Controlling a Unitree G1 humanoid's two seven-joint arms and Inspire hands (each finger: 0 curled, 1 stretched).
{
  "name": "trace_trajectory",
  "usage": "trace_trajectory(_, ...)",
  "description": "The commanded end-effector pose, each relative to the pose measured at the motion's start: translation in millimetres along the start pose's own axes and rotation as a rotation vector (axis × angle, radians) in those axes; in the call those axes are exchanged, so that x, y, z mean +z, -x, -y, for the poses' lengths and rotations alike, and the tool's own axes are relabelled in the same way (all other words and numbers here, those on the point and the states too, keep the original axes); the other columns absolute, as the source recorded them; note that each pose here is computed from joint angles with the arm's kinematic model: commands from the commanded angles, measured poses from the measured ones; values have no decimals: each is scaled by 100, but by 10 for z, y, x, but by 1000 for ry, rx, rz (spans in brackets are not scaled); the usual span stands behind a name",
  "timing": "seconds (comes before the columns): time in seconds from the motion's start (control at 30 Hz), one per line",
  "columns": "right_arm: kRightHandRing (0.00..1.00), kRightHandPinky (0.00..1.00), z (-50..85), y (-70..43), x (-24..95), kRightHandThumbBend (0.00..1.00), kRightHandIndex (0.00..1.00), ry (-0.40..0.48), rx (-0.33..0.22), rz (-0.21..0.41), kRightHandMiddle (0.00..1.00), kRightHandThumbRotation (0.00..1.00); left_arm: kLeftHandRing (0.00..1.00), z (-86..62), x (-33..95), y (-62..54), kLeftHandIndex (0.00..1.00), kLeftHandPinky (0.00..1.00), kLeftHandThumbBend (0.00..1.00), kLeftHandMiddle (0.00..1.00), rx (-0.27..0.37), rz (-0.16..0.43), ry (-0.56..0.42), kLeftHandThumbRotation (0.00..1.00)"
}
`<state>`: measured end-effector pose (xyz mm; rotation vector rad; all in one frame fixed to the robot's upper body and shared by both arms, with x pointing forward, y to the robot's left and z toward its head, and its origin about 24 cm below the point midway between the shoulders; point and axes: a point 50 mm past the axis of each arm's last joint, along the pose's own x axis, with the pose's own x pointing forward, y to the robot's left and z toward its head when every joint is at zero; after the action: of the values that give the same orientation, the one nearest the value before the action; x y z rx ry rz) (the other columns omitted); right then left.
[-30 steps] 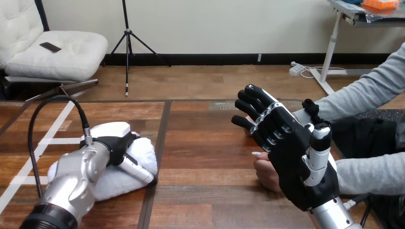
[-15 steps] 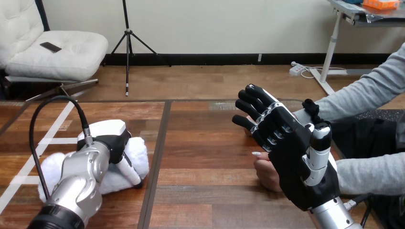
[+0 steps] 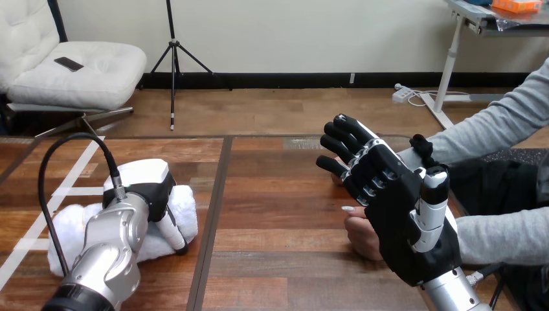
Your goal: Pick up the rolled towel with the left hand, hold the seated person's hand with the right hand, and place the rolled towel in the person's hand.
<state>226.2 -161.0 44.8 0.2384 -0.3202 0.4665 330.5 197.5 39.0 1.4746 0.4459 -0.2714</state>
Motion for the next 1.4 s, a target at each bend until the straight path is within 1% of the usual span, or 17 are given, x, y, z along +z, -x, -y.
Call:
trace_trajectory(0.0,93,89,2,-190,140,94,88,27,28,99,92,100,41,-231,90,49,50,30,74,49,136,54,-12,0)
trace_trajectory(0.23,93,89,9,-180,140,93,88,37,24,97,92,100,43,-237,87,102,52,32,71,51,183,100,23,0)
trace_trajectory(0.3,93,89,14,-177,140,93,88,41,23,96,92,100,41,-244,87,124,51,31,71,49,195,112,38,0)
trace_trajectory(0.4,93,89,18,-172,138,93,88,43,20,96,92,100,36,-253,82,163,48,27,71,45,213,143,92,0)
trace_trajectory(0.5,93,89,24,-166,138,93,89,49,15,93,92,100,34,-261,74,219,46,26,72,43,242,184,132,0)
trace_trajectory(0.63,93,89,35,-159,137,93,89,56,14,87,92,100,34,-268,72,329,45,25,72,42,298,237,190,0)
trace_trajectory(0.7,93,89,38,-155,139,92,89,59,13,84,92,100,34,-269,71,374,44,26,72,42,317,254,215,0)
trace_trajectory(0.87,93,90,51,-144,134,90,89,59,6,78,92,100,34,-273,75,533,44,27,71,42,387,319,299,0)
trace_trajectory(1.0,93,90,59,-136,129,89,89,60,-2,71,92,100,34,-275,85,642,44,28,68,42,425,350,363,0)
trace_trajectory(1.03,93,90,63,-135,125,89,89,63,-5,68,92,100,34,-272,88,682,44,28,68,42,441,366,397,0)
trace_trajectory(1.1,93,91,69,-132,123,88,89,66,-7,66,92,100,33,-268,92,726,44,27,67,42,458,384,433,0)
trace_trajectory(1.13,93,91,72,-132,119,88,89,72,-9,64,92,100,33,-261,94,766,44,27,67,41,479,402,458,0)
trace_trajectory(1.2,93,91,77,-130,118,88,89,80,-11,62,92,100,33,-254,98,810,44,27,67,41,503,420,482,0)
trace_trajectory(1.23,93,91,79,-130,115,88,89,81,-12,59,92,100,33,-242,100,851,44,27,67,41,525,440,518,0)
trace_trajectory(1.37,93,91,89,-127,106,87,89,83,-12,54,92,100,33,-206,104,953,44,28,66,41,576,490,616,0)
